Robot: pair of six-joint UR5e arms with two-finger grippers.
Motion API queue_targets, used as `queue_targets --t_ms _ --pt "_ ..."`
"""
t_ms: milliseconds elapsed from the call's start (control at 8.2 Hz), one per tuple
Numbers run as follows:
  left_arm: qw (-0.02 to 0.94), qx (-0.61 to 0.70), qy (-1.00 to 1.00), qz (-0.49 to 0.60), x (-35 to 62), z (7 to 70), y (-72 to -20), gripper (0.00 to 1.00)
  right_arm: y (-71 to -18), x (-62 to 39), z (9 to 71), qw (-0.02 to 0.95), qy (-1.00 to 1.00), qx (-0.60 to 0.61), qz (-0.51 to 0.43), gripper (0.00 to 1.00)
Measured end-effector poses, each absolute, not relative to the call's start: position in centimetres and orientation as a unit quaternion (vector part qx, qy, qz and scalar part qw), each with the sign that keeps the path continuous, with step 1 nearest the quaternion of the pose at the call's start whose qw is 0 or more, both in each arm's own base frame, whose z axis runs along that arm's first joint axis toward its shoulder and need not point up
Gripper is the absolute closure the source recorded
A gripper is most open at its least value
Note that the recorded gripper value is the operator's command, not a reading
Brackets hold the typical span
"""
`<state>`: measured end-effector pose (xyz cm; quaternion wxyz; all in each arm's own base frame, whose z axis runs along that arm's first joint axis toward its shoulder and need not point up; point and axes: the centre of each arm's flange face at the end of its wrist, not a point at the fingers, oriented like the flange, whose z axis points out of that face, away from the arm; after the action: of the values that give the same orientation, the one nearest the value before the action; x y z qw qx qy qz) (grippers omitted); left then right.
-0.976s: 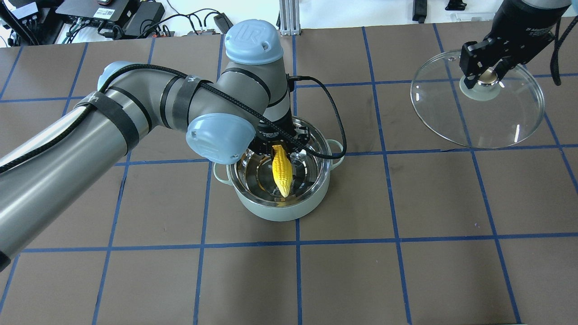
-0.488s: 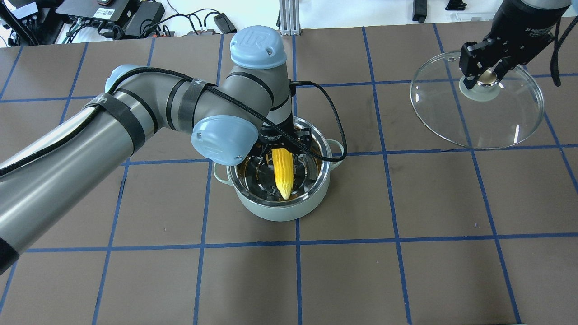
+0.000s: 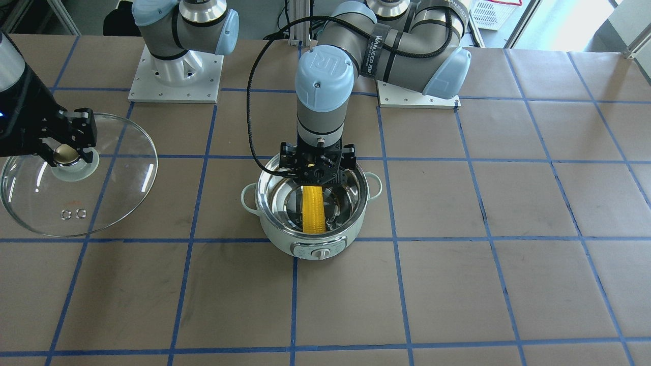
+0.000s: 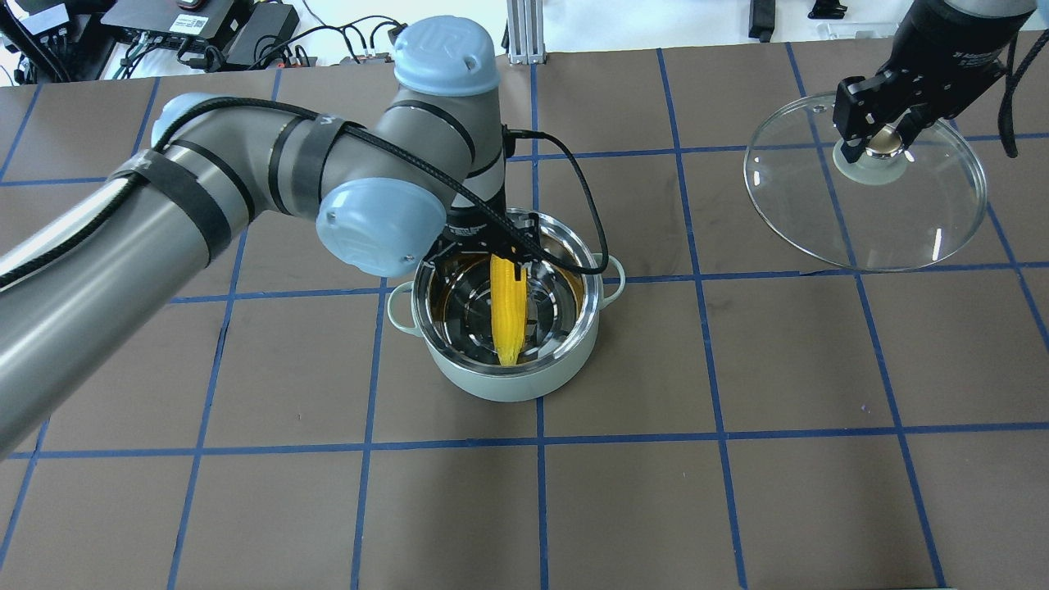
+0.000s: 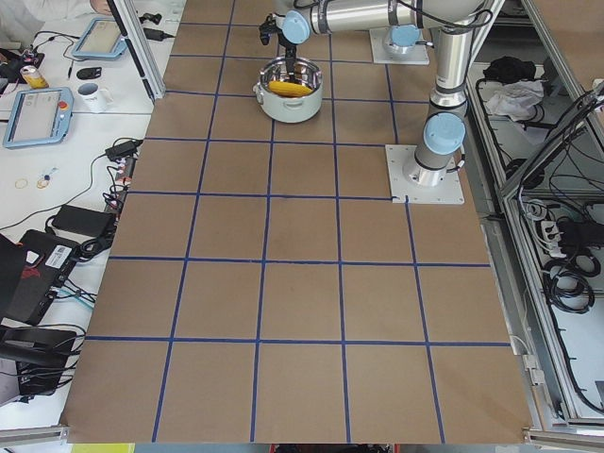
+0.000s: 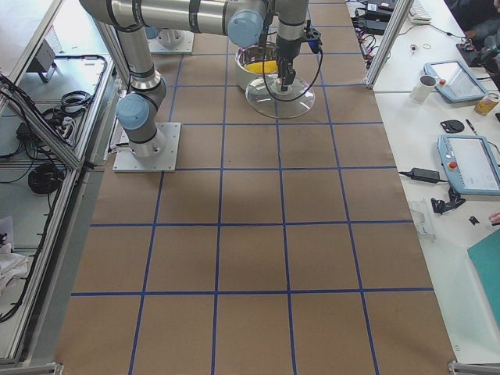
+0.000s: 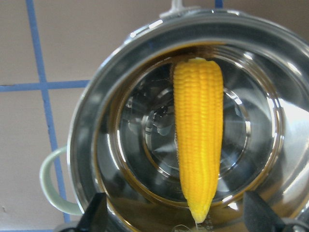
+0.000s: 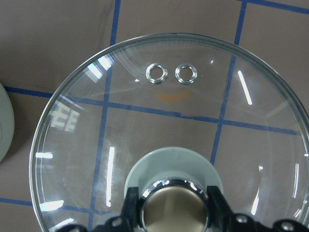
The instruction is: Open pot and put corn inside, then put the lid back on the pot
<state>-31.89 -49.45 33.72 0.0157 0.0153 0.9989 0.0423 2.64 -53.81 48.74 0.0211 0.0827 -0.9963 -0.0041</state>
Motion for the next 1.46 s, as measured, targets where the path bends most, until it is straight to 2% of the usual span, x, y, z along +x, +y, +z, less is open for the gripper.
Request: queue_targets --t_ms 610,976,1463 --pt "0.022 0.044 0.999 0.004 -22.7 41.9 -55.1 0.0 -53.8 2.8 48.7 0.021 -0.997 0.079 -0.005 1.0" --pt "0.024 0.055 0.998 -0.001 -20.1 43.0 -55.9 0.0 -53.6 3.6 48.8 0.018 -0.999 0.048 -0.003 1.0" --pt "0.023 0.052 0.998 -0.016 -19.5 44.8 -55.3 0.0 -53.2 12.9 47.9 0.002 -1.0 0.0 -0.002 1.0"
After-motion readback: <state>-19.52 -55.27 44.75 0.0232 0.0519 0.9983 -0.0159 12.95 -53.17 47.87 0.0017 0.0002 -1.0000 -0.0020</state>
